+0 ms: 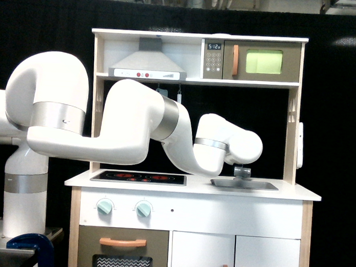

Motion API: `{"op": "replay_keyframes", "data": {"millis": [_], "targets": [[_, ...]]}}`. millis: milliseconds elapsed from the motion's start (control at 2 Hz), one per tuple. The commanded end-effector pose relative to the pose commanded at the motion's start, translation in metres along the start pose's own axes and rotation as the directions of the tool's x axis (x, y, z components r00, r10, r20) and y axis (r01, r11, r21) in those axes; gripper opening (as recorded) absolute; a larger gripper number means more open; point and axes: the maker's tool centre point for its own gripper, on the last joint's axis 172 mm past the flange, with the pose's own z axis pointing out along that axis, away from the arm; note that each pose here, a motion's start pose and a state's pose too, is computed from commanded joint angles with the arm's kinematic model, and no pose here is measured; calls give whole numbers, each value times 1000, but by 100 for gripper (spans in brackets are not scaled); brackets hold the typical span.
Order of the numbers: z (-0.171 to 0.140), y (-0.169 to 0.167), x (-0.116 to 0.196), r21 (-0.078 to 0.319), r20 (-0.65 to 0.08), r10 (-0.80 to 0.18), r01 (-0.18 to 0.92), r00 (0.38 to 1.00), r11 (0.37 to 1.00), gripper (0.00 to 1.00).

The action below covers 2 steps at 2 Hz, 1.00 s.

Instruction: Turn on the faucet

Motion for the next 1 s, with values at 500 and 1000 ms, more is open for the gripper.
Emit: {"op": "replay_keyframes", "data": {"millis": [500,1000], "targets": [[-12,16,-4,0,0,0,0,1000,1000,100],[-25,11,-7,0,0,0,0,1000,1000,100]]}}
